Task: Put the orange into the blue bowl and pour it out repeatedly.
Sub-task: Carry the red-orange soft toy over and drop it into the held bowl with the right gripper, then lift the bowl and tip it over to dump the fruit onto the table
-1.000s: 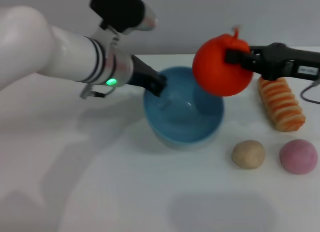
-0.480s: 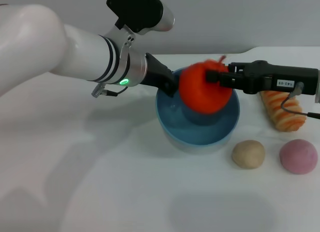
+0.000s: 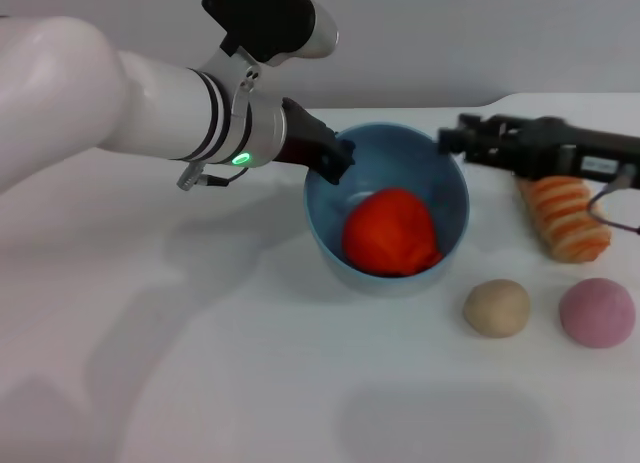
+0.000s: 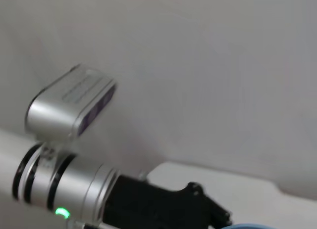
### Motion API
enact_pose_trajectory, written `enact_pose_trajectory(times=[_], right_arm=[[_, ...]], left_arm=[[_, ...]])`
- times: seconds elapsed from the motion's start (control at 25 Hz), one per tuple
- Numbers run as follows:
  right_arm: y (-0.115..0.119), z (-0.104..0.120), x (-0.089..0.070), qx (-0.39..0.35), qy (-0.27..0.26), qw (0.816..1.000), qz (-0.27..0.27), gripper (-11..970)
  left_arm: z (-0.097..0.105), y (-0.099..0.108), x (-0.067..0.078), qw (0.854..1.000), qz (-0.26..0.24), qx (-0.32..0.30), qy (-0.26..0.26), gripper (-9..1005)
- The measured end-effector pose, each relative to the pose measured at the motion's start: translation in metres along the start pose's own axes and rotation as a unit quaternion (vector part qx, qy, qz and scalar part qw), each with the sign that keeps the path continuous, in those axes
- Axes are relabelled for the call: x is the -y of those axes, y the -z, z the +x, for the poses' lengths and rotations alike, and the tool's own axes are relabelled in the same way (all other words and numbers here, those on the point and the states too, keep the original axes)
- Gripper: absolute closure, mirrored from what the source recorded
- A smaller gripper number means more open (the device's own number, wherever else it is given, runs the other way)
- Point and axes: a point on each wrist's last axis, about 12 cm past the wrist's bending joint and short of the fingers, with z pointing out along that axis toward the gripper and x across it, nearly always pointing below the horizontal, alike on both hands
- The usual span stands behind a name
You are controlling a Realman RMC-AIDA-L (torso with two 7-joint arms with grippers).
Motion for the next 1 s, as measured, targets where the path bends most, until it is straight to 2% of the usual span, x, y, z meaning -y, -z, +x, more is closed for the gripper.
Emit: enact_pose_trajectory(times=[0.12, 0.16, 0.2, 0.32, 0.44, 0.52, 0.68, 0.84, 0.88, 1.0], right_arm=[[0.026, 0.007, 0.007, 0.053, 0.005, 0.998, 0.039, 431], [0.047, 0.016, 0.011, 0.082, 0.01, 0.994, 0.071, 419], [0.047, 0.016, 0.011, 0.082, 0.01, 0.994, 0.071, 406], [0.073, 0.03, 0.015, 0.106, 0.004, 0.988, 0.112, 369], [0.098, 0.045, 0.017, 0.13, -0.013, 0.98, 0.153, 356], [0.109, 0.052, 0.018, 0.143, -0.024, 0.974, 0.172, 356], [0.119, 0.063, 0.018, 0.155, -0.037, 0.969, 0.189, 356], [0.119, 0.064, 0.019, 0.151, -0.032, 0.969, 0.194, 357], [0.118, 0.063, 0.02, 0.151, -0.032, 0.969, 0.193, 357], [0.115, 0.062, 0.02, 0.152, -0.033, 0.969, 0.19, 357]], left_arm=[[-0.006, 0.006, -0.005, 0.999, -0.029, 0.012, -0.041, 997], [-0.009, 0.007, -0.006, 0.998, -0.039, 0.015, -0.053, 998], [-0.009, 0.007, -0.006, 0.998, -0.039, 0.015, -0.053, 998], [-0.017, 0.013, -0.008, 0.991, -0.08, 0.033, -0.104, 998], [-0.024, 0.016, 0.002, 0.98, -0.102, 0.048, -0.164, 998], [-0.027, 0.018, 0.014, 0.967, -0.12, 0.067, -0.216, 998], [-0.026, 0.022, 0.044, 0.926, -0.146, 0.126, -0.326, 998], [-0.015, 0.025, 0.07, 0.874, -0.162, 0.173, -0.425, 998], [-0.013, 0.026, 0.074, 0.864, -0.167, 0.181, -0.439, 998], [-0.005, 0.028, 0.085, 0.821, -0.191, 0.203, -0.498, 998]])
